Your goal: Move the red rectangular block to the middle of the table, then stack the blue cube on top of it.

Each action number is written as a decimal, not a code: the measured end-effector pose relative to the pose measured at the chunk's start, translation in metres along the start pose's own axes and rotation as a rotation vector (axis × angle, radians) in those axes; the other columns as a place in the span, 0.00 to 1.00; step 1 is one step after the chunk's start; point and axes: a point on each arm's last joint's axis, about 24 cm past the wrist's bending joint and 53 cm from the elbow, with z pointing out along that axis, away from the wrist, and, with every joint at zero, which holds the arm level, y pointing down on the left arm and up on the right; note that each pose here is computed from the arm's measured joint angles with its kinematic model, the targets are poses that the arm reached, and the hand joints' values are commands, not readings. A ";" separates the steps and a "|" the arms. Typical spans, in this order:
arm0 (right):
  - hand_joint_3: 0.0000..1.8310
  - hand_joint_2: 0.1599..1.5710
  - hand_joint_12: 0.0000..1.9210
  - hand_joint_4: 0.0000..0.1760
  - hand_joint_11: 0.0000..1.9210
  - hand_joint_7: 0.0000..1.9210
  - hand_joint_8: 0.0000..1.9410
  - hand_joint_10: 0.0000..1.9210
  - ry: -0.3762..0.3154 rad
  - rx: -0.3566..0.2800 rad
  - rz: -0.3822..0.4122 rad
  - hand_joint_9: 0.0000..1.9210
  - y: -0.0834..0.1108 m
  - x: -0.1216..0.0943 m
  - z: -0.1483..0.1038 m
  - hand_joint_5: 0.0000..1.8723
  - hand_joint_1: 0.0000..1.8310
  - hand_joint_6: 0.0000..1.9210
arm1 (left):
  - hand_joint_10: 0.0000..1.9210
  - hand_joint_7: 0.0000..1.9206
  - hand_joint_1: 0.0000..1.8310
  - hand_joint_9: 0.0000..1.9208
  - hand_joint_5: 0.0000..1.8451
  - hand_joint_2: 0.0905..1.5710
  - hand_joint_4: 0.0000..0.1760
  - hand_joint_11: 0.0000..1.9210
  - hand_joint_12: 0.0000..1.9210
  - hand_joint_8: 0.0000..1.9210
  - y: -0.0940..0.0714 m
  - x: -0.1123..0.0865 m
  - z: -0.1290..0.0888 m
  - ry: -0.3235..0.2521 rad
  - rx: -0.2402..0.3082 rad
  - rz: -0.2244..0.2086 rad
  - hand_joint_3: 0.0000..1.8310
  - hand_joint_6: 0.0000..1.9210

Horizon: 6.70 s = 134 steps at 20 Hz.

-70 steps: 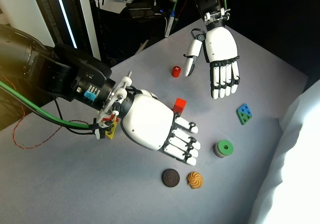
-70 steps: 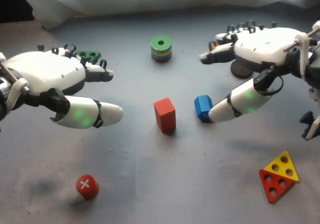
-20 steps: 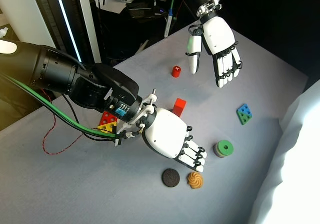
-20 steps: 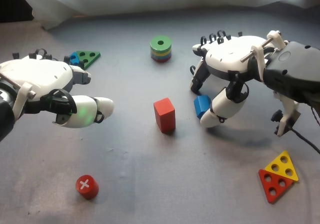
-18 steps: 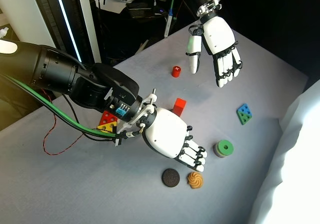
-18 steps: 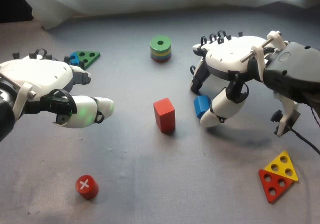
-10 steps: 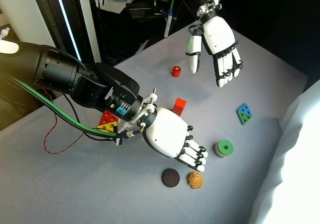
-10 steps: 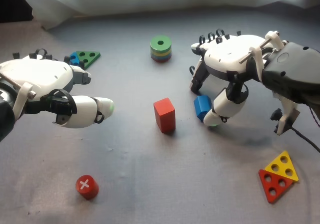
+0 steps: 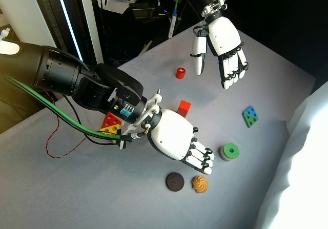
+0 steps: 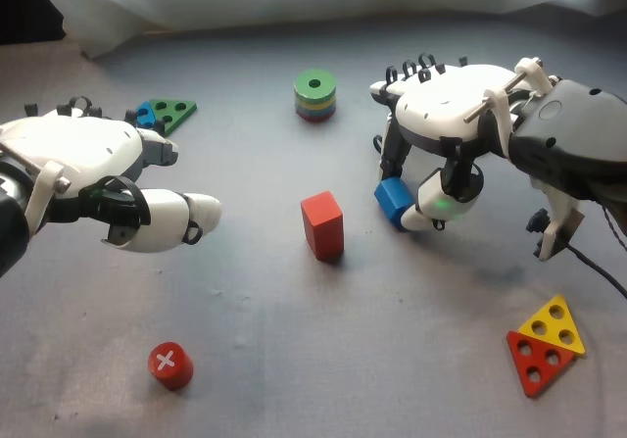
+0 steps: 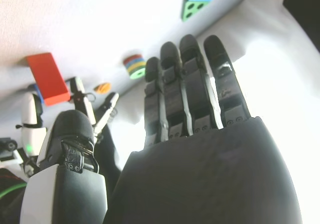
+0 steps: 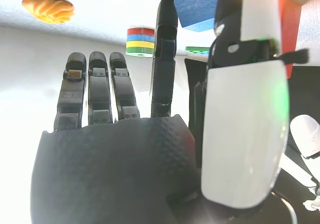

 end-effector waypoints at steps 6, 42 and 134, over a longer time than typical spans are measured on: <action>0.00 0.64 0.00 0.41 0.00 0.05 0.00 0.00 0.010 -0.012 0.002 0.00 0.005 0.002 -0.001 0.58 0.59 0.43 | 0.00 0.21 0.08 0.18 0.20 0.80 0.00 0.00 0.33 0.00 -0.001 -0.001 0.000 -0.003 0.002 -0.004 0.00 0.00; 0.00 0.66 0.00 0.64 0.00 0.10 0.01 0.00 0.047 -0.272 0.030 0.00 0.106 -0.040 -0.020 0.54 0.57 0.50 | 0.00 0.23 0.10 0.20 0.21 0.81 0.00 0.00 0.35 0.00 -0.003 -0.004 0.000 -0.006 0.003 -0.013 0.00 0.00; 0.00 0.42 0.00 0.00 0.00 0.00 0.00 0.00 -0.020 -0.169 -0.104 0.00 0.023 -0.070 -0.112 0.00 0.37 0.00 | 0.00 0.22 0.15 0.19 0.21 0.80 0.00 0.00 0.34 0.00 0.008 0.003 -0.001 0.011 -0.039 -0.024 0.00 0.00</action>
